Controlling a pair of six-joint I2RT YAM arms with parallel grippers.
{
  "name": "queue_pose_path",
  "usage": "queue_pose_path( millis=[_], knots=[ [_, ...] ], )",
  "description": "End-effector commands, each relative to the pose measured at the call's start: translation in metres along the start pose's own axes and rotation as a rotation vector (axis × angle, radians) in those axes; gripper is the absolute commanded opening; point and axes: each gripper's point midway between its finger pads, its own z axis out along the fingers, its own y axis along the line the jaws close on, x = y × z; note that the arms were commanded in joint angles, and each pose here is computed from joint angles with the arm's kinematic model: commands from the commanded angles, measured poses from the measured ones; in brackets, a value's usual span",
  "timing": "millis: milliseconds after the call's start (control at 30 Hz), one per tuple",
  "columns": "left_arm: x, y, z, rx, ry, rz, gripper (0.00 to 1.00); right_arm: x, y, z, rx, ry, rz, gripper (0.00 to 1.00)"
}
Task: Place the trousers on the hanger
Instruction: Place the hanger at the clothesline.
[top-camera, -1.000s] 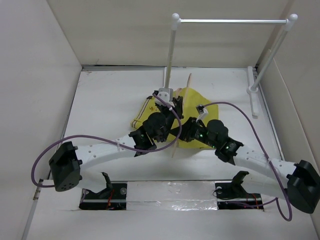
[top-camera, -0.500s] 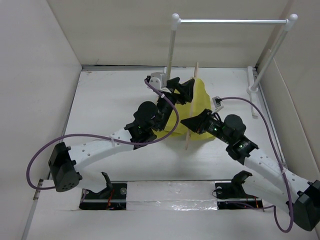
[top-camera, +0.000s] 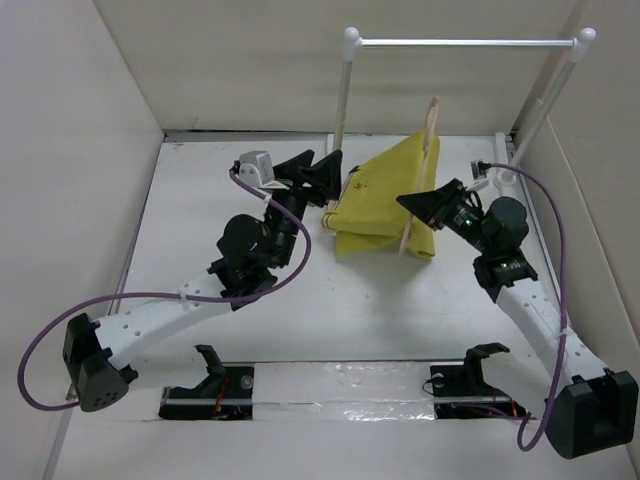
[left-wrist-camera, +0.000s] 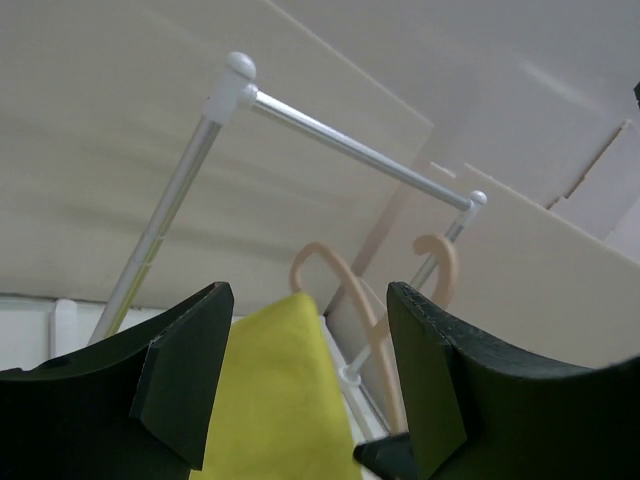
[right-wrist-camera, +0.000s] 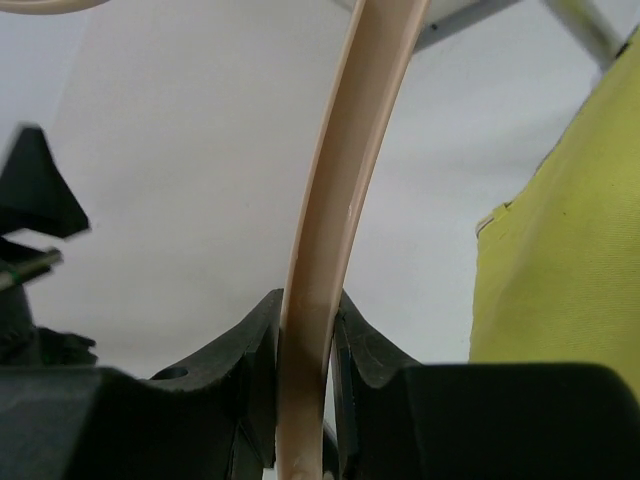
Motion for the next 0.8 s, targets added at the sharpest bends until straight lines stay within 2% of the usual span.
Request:
queue_pose_path(
  millis=[0, 100, 133, 433, 633, 767],
  knots=[
    [0.003, 0.004, -0.006, 0.008, 0.006, -0.054, 0.6, -0.084, 0.079, -0.01, -0.24, -0.238, -0.236, 0.0],
    [0.026, 0.017, -0.012, -0.013, 0.057, -0.052, 0.6, -0.104, 0.08, -0.002, -0.25, -0.255, -0.245, 0.0],
    [0.039, 0.022, -0.016, -0.021, 0.088, -0.039, 0.6, -0.109, 0.091, -0.004, -0.302, -0.273, -0.256, 0.0],
    [0.126, 0.083, -0.056, -0.157, 0.296, 0.072, 0.59, -0.182, 0.083, 0.0, -0.235, -0.39, -0.282, 0.0],
    [0.156, 0.107, -0.083, -0.185, 0.375, 0.098, 0.59, -0.224, 0.072, 0.01, -0.218, -0.398, -0.31, 0.0],
    [0.161, 0.113, -0.091, -0.197, 0.394, 0.095, 0.59, -0.239, 0.06, 0.02, -0.214, -0.384, -0.287, 0.0]
  ],
)
